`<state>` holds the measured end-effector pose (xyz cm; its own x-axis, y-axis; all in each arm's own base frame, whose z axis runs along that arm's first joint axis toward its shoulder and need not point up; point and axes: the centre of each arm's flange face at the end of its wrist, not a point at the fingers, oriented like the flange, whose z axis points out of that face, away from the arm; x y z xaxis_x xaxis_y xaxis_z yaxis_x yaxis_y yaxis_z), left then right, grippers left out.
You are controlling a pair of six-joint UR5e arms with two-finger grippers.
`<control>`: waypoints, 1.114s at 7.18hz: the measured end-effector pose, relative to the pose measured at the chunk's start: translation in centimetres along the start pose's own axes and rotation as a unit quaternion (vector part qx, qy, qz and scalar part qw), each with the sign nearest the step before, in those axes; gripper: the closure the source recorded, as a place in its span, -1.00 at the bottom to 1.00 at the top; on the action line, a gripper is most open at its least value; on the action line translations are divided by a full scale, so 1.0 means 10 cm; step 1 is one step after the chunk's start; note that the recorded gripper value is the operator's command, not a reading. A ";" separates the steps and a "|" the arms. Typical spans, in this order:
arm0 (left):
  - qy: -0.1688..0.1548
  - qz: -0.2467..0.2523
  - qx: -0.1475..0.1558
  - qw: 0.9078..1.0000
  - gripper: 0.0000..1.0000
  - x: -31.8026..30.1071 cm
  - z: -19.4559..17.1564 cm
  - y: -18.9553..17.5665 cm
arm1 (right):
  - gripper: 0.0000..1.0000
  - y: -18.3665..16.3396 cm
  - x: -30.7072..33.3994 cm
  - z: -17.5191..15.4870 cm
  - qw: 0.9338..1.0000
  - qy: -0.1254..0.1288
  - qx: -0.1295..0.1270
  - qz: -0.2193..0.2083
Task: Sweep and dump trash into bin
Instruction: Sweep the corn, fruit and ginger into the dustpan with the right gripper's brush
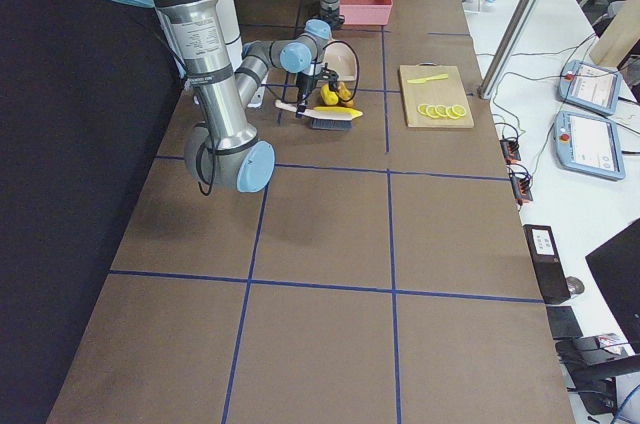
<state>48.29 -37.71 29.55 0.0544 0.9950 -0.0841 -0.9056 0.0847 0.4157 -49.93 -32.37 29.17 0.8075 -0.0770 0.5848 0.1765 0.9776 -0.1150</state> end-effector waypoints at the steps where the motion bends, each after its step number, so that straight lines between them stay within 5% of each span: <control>1: 0.000 0.000 -0.001 1.000 1.00 0.00 0.00 0.00 | 1.00 -0.01 -0.16 -0.02 1.000 -0.003 0.002 -0.005; 8: 0.000 0.000 -0.003 1.000 1.00 -0.05 -0.02 -0.20 | 1.00 0.03 -0.86 -0.25 0.999 -0.030 0.007 -0.033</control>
<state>50.02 -38.35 28.57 0.0545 0.9949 -0.0847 -0.9083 0.0846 0.4096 -55.44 -31.93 22.12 0.7587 -0.1296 0.6384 0.2201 0.9734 -0.0639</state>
